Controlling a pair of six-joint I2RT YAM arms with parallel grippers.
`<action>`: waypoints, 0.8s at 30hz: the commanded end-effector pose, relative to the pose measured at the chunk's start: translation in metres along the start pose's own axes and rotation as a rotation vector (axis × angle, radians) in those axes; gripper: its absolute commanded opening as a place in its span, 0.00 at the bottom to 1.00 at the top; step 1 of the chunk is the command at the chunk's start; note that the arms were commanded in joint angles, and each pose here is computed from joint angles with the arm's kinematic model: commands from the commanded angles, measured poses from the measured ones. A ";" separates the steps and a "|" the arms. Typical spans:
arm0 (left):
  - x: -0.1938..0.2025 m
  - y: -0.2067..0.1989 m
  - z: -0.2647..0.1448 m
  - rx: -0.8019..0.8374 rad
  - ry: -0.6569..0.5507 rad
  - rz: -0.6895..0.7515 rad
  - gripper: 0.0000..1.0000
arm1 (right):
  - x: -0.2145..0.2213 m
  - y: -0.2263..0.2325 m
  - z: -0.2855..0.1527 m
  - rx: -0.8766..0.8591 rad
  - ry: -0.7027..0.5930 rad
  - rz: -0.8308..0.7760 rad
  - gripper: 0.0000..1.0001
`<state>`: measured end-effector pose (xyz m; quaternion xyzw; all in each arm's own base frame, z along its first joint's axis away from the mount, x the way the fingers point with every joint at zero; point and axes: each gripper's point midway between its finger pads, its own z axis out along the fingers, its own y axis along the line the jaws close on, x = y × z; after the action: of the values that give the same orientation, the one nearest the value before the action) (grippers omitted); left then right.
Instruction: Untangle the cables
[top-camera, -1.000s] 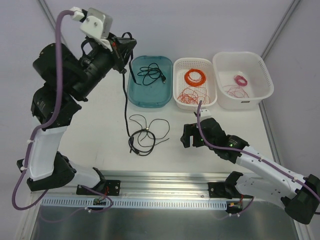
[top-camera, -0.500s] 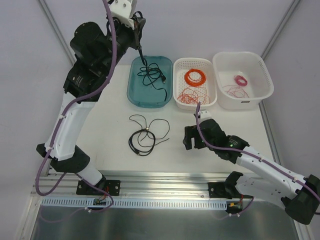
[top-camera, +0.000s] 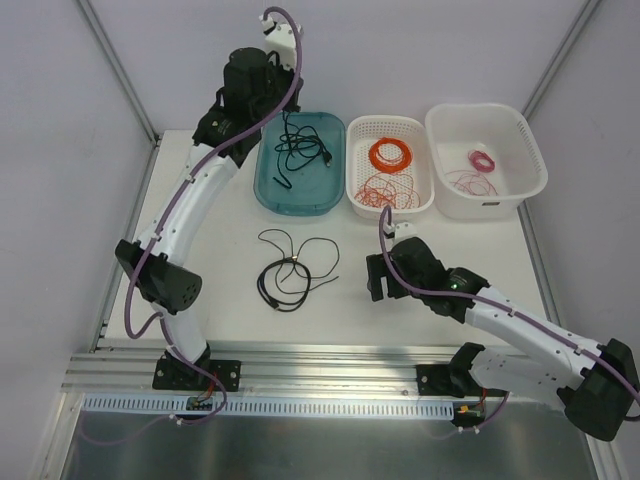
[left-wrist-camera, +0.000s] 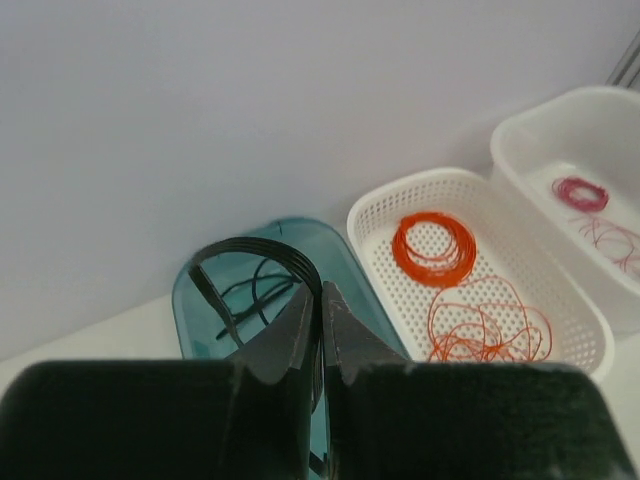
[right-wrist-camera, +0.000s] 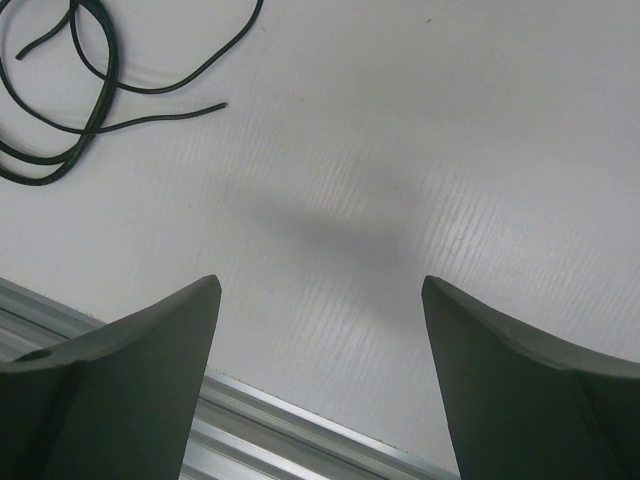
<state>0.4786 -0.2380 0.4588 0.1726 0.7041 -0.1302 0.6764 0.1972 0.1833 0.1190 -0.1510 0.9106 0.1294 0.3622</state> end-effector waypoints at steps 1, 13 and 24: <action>0.028 -0.007 0.012 0.030 0.040 -0.057 0.01 | -0.016 0.003 -0.003 0.004 -0.037 -0.011 0.86; 0.231 0.000 0.025 -0.029 0.471 -0.193 0.00 | -0.015 0.005 -0.002 -0.001 -0.033 -0.001 0.86; 0.255 -0.017 0.012 0.045 0.565 -0.257 0.20 | -0.016 0.004 -0.007 -0.004 -0.039 0.015 0.86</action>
<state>0.4768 -0.2345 0.1553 0.1311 0.9005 -0.1416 0.3896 0.1972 0.1833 0.1136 -0.1551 0.9140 0.1226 0.3542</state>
